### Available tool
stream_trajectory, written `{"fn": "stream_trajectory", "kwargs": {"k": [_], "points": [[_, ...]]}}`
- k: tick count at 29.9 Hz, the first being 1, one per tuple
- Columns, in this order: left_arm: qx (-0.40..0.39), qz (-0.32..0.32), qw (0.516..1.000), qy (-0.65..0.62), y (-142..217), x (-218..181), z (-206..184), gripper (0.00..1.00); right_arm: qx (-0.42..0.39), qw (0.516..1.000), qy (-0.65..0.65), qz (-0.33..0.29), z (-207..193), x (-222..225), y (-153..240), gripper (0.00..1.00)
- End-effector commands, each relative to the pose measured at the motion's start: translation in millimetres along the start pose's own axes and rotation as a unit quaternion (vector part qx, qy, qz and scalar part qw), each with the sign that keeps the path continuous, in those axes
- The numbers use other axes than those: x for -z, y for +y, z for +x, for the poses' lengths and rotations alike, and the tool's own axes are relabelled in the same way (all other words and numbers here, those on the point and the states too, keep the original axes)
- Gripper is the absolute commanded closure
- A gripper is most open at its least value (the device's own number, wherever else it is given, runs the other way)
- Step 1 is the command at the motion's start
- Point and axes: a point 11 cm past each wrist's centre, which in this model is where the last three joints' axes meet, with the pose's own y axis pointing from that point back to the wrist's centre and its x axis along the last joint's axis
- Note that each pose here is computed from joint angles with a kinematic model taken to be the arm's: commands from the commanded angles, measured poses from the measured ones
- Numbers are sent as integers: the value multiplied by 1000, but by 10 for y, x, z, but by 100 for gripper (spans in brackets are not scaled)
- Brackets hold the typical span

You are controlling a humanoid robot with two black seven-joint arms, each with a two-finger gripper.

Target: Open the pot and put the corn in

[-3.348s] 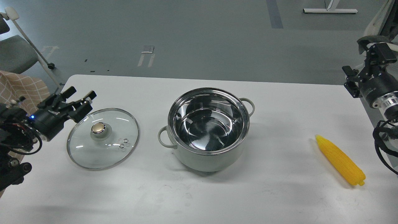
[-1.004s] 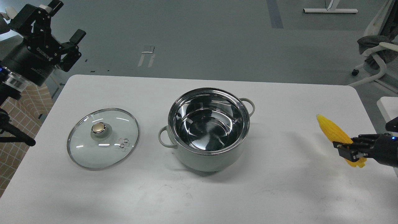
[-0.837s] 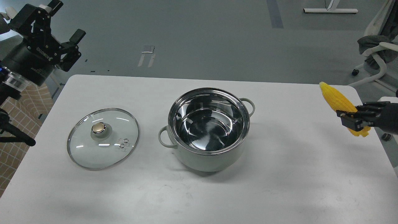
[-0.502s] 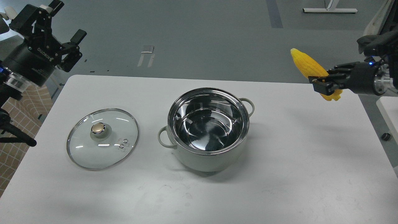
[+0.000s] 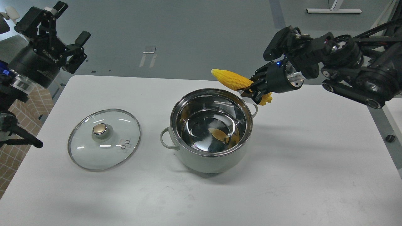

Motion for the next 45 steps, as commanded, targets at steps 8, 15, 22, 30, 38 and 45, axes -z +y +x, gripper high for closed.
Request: {"fn": "stream_trajectory", "kwargs": {"k": [8, 15, 22, 30, 38, 45], "points": [[0, 0, 1000, 1, 0, 4, -3, 9, 23, 998, 6, 49, -16, 402, -451, 97], [0, 0, 1000, 1, 2, 9, -5, 8, 21, 998, -2, 60, 12, 497, -554, 70], [1, -2, 1000, 6, -8, 24, -24, 8, 23, 998, -6, 63, -34, 506, -571, 49], [2, -2, 1000, 8, -11, 30, -32, 7, 23, 998, -8, 62, -38, 495, -564, 31], [1, -1, 1000, 5, -9, 33, -26, 3, -3, 998, -40, 56, 7, 399, -482, 18], [0, -5, 1000, 12, -28, 58, -47, 2, -115, 984, -136, 8, 256, -111, -99, 0]]}}
